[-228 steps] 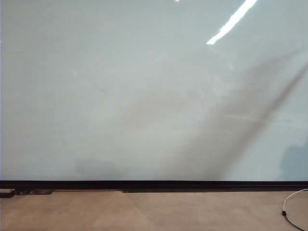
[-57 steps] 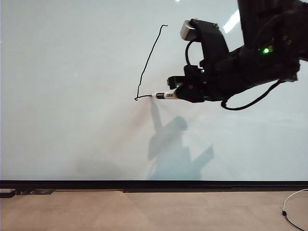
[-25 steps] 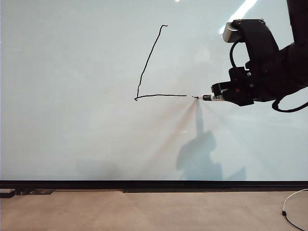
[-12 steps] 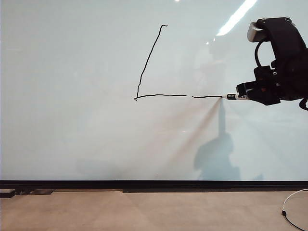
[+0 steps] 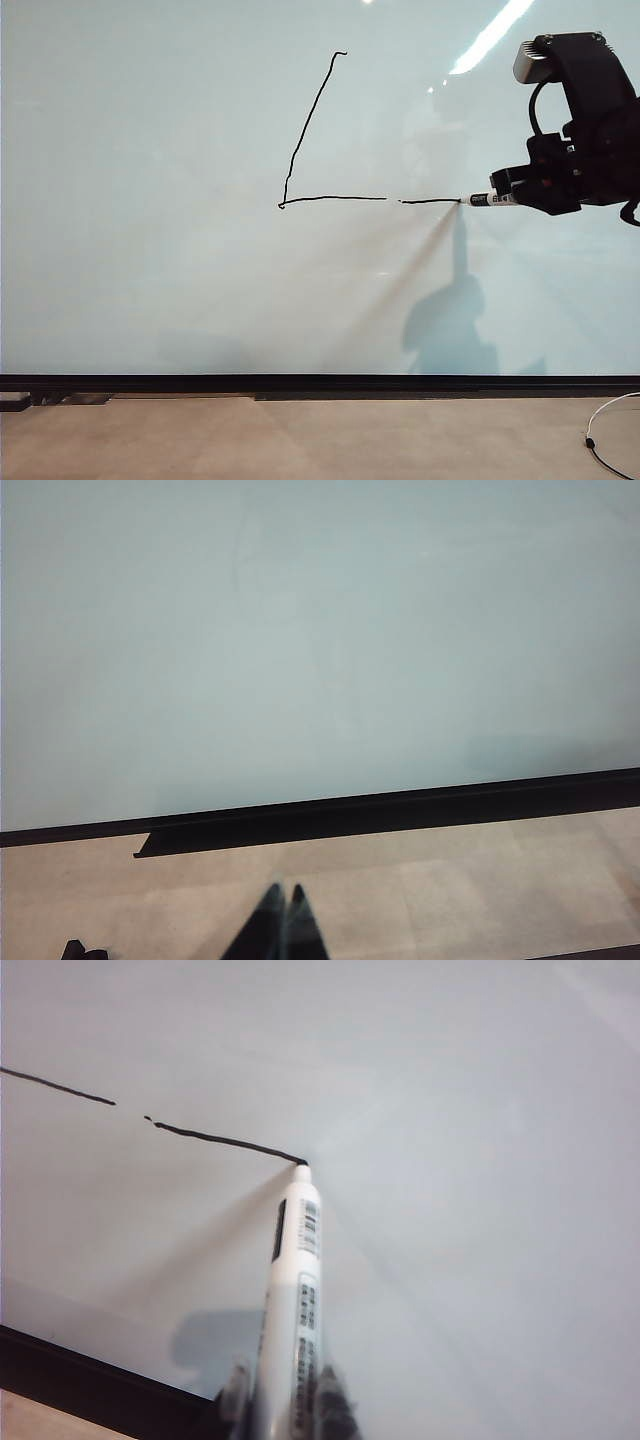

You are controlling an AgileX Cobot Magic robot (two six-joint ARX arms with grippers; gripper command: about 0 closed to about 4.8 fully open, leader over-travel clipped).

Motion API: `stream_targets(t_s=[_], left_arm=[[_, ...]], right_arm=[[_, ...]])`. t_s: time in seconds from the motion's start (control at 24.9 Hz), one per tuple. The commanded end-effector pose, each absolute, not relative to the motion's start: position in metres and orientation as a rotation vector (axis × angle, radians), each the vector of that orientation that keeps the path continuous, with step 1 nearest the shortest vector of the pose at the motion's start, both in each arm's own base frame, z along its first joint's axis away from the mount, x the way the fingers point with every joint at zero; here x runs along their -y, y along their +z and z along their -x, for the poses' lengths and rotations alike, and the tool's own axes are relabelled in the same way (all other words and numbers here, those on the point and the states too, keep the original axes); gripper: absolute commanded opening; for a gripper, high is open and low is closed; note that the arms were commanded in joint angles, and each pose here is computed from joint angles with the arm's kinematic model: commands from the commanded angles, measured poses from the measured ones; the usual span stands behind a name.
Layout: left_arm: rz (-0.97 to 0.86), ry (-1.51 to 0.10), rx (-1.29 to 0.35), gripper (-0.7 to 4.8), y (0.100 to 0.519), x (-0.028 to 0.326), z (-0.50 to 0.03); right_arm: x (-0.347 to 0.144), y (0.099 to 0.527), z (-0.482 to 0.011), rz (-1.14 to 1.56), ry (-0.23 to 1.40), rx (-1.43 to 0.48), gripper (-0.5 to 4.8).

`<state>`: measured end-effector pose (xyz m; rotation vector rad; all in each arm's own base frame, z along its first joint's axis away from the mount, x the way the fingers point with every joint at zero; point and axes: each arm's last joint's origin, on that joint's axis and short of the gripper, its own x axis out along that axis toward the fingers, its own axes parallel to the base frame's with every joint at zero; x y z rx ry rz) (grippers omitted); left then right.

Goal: Pick up the pen on the shelf to the right of the whiteboard and draw a triangle.

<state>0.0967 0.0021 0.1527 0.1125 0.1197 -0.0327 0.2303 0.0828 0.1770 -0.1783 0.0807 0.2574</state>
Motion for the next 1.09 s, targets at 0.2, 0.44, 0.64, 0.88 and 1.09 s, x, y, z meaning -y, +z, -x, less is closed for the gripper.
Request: stream_targets(t_s=[0.2,0.44,0.64,0.88,1.09], left_arm=[[-0.114,-0.033,-0.11,-0.05,0.154,-0.002,-0.097],[-0.114,-0.033,-0.11,-0.05,0.154,-0.002,-0.097],[-0.114,-0.033,-0.11,-0.05,0.154,-0.002,-0.097],[-0.114,-0.033,-0.11,-0.05,0.154,-0.002,-0.097],[-0.114,-0.033,-0.11,-0.05,0.154,-0.002,-0.097]], right_arm=[[-0.086,0.196,-0.238,0.174,0.273,0.023,-0.07],[-0.087,0.197,-0.239,0.181,0.281,0.019,-0.07],[-0.088,0.199,-0.239,0.184,0.291,0.031,-0.07],[-0.087,0.203,-0.238,0.206,0.287,0.06,-0.07],[-0.087,0.207,-0.236,0.203,0.285,0.076,-0.07]])
